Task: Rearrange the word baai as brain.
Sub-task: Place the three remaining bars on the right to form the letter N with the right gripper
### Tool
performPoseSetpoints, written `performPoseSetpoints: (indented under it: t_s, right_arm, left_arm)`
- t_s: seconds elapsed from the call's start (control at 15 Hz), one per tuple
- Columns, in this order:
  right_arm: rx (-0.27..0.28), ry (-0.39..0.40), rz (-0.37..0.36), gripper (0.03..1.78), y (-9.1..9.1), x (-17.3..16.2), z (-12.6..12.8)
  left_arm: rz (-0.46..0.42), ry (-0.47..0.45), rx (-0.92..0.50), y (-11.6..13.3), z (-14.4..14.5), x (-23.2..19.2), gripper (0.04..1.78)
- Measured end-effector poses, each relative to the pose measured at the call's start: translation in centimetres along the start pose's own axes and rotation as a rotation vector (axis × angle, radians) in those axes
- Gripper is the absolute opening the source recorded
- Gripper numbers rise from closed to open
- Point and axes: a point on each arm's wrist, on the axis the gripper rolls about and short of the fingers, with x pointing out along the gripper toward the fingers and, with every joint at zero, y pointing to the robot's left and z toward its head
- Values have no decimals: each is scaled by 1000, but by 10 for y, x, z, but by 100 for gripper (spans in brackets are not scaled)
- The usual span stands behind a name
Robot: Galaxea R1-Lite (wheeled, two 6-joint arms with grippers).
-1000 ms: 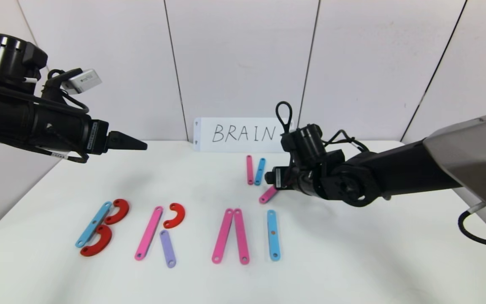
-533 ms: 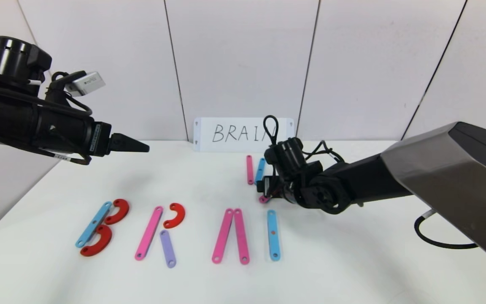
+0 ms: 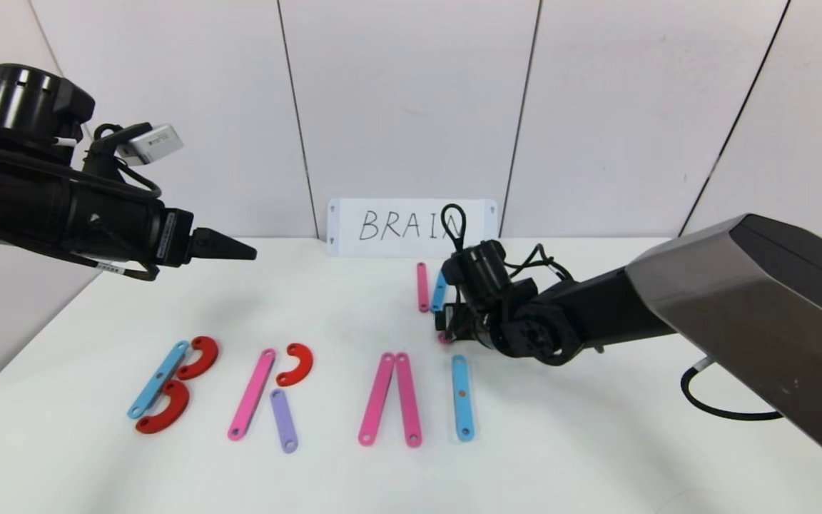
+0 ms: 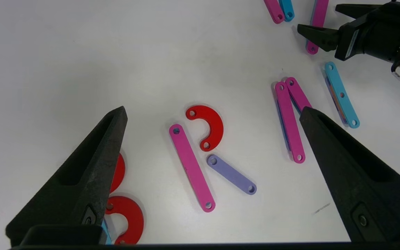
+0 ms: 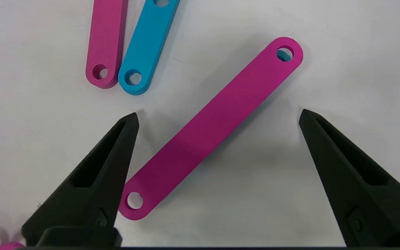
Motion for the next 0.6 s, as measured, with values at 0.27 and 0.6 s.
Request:
performPoseSetpoints:
  t_s: [0.27,0.6]
  right_arm:
    - [5,1,0,102,0,0,-1]
    - [15,2,2,31,1,0,-1]
  left_arm:
    - [-1,4,0,0,0,1,174]
    - [-3,4,-1,0,0,2,174]
